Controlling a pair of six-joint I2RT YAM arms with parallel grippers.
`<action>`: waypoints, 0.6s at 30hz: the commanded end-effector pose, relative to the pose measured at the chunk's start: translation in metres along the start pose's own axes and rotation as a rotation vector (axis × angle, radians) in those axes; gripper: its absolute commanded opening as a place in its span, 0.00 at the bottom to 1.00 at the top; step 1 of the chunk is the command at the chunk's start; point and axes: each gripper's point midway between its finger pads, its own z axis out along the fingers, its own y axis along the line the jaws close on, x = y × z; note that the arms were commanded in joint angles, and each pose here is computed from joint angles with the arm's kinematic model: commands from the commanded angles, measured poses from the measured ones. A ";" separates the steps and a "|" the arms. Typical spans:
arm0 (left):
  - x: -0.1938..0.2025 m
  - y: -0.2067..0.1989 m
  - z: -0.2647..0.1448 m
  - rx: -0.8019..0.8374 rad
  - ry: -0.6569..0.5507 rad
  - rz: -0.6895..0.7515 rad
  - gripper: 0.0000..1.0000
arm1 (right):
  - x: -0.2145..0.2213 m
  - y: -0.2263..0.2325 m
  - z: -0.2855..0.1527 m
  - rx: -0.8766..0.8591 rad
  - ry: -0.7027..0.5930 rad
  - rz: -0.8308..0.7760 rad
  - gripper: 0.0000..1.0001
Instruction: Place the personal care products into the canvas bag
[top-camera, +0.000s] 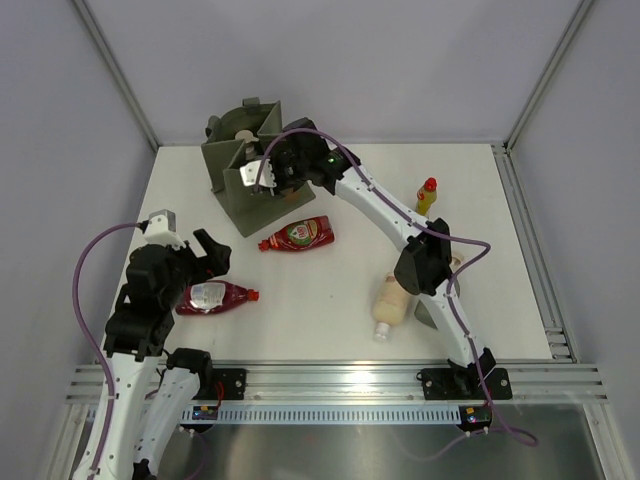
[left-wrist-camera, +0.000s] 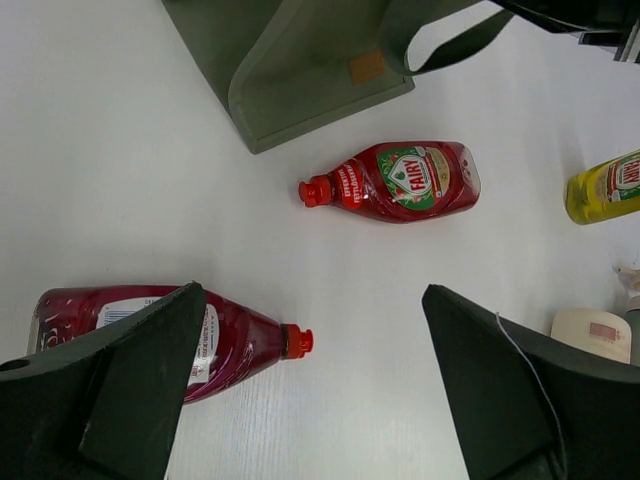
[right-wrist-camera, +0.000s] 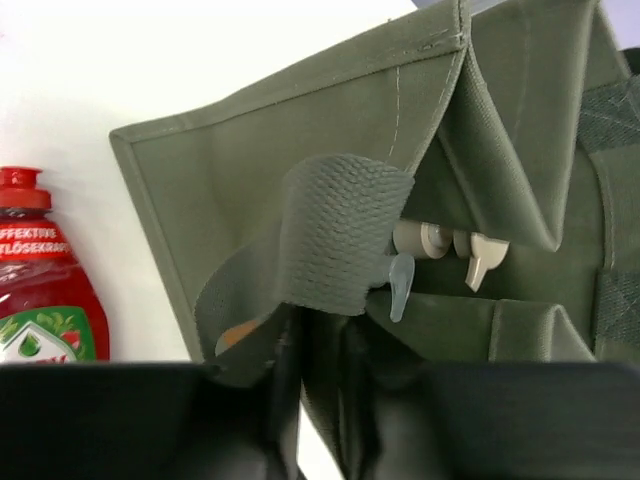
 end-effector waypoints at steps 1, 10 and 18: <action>-0.011 -0.004 0.002 0.013 -0.027 0.018 0.96 | -0.042 -0.046 -0.045 0.138 -0.046 -0.018 0.17; -0.007 -0.004 0.006 0.021 -0.020 0.004 0.96 | -0.090 -0.108 -0.085 0.338 -0.201 0.117 0.00; 0.007 -0.010 0.014 0.068 0.032 0.004 0.96 | -0.092 -0.071 -0.079 0.218 -0.248 0.245 0.07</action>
